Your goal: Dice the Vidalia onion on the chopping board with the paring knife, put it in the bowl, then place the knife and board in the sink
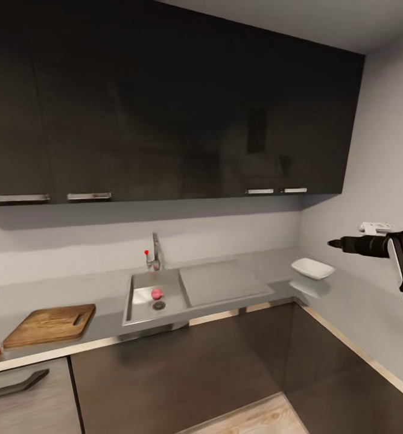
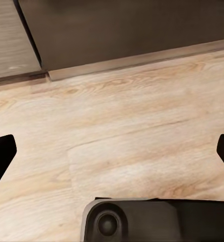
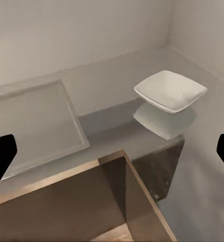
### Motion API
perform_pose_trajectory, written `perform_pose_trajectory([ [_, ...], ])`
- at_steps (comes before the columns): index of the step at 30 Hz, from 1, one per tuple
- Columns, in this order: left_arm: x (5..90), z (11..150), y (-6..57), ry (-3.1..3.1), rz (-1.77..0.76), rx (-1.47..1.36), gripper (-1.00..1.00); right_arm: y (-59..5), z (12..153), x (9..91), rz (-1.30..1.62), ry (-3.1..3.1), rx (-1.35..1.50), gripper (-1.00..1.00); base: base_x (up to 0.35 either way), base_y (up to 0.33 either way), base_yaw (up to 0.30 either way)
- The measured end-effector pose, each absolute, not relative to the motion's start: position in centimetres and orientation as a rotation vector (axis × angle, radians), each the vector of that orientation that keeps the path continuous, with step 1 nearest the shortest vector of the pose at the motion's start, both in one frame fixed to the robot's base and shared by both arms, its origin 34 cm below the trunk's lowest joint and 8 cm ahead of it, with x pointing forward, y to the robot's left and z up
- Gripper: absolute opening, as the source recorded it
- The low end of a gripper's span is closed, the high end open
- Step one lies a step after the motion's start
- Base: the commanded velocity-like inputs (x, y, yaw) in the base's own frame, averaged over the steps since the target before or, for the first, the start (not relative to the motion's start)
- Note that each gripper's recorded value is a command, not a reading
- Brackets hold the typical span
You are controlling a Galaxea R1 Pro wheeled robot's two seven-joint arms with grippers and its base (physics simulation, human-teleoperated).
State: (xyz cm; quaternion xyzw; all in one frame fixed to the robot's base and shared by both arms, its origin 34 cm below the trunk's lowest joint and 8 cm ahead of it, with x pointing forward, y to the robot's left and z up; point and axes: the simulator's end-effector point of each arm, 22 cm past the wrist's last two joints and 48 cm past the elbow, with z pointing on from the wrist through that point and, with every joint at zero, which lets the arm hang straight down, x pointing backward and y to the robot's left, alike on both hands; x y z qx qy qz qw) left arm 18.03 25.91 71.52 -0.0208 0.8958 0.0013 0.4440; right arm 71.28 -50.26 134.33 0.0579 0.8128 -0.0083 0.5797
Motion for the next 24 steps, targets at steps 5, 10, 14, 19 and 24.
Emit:
perform_pose_trajectory([
  [5, 17.85, 71.42, 25.90, 2.226, 0.003, -0.052, 1.00, -49.58, 134.40, 71.45, -0.020, 1.907, 0.119, 1.00, 0.125, -0.047, 0.000],
  [10, 17.82, 71.40, 25.90, 2.226, 0.003, -0.052, 1.00, -49.45, 134.42, 71.50, -0.026, 1.908, 0.114, 1.00, 0.098, -0.008, 0.000],
  [14, 17.85, 71.42, 25.90, 2.226, 0.003, -0.052, 1.00, -49.37, 134.03, 71.65, -0.029, 1.915, 0.114, 1.00, 0.191, -0.001, 0.000],
  [19, 17.85, 71.43, 25.90, 2.225, 0.003, -0.052, 1.00, -49.27, 133.88, 71.73, -0.027, 1.917, 0.113, 1.00, 0.263, 0.000, 0.000],
  [24, 17.83, 71.42, 25.91, 2.225, 0.003, -0.052, 1.00, -49.28, 133.85, 71.74, -0.030, 1.917, 0.115, 1.00, 0.297, -0.042, 0.000],
])
